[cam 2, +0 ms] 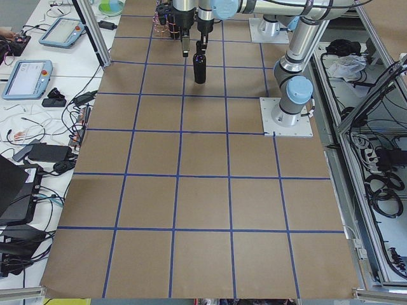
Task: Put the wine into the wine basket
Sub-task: 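Grasp the upright bottle with the right gripper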
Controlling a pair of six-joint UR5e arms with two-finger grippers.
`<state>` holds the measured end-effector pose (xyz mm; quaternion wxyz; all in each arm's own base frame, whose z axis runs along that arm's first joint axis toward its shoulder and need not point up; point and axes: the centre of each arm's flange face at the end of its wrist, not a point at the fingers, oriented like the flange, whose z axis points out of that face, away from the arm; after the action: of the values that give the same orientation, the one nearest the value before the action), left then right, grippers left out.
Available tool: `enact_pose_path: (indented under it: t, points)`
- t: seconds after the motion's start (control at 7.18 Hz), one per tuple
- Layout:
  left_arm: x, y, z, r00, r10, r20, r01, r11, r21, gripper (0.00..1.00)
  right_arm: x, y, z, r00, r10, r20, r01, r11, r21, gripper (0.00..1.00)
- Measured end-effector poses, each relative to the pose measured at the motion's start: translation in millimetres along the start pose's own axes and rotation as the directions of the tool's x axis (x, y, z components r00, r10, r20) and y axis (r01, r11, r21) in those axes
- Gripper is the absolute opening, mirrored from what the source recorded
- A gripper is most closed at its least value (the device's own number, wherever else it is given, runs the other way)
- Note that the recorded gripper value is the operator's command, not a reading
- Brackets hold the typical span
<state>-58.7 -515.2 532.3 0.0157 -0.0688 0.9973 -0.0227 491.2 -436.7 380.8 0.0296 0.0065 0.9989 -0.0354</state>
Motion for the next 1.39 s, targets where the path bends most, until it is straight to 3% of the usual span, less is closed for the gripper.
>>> enact_pose_path:
  t: [0.42,0.56,0.7,1.25,1.39]
  points:
    - [0.1,0.7,1.7,1.0,0.0,-0.001,0.0,1.0,-0.003,1.0,1.9,-1.8,0.8,1.0,-0.021,-0.02,0.021,1.0,0.015,0.74]
    - [0.2,0.9,2.1,1.0,0.0,-0.001,0.0,1.0,-0.004,1.0,3.1,-3.6,0.7,0.999,-0.026,-0.024,0.027,0.999,0.021,0.68]
    - [0.2,0.9,2.2,1.0,0.0,-0.001,0.0,1.0,-0.004,1.0,4.7,-6.2,0.8,0.999,-0.03,-0.025,0.031,0.999,0.025,0.55]
    - [0.2,1.1,2.5,1.0,0.0,-0.001,0.0,1.0,-0.005,1.0,10.1,-12.8,0.3,0.999,-0.038,-0.026,0.038,0.999,0.03,0.27]
    - [0.1,1.1,2.5,1.0,0.0,0.0,0.0,1.0,-0.006,1.0,10.7,-13.4,-0.1,0.999,-0.036,-0.024,0.037,0.999,0.03,0.13]
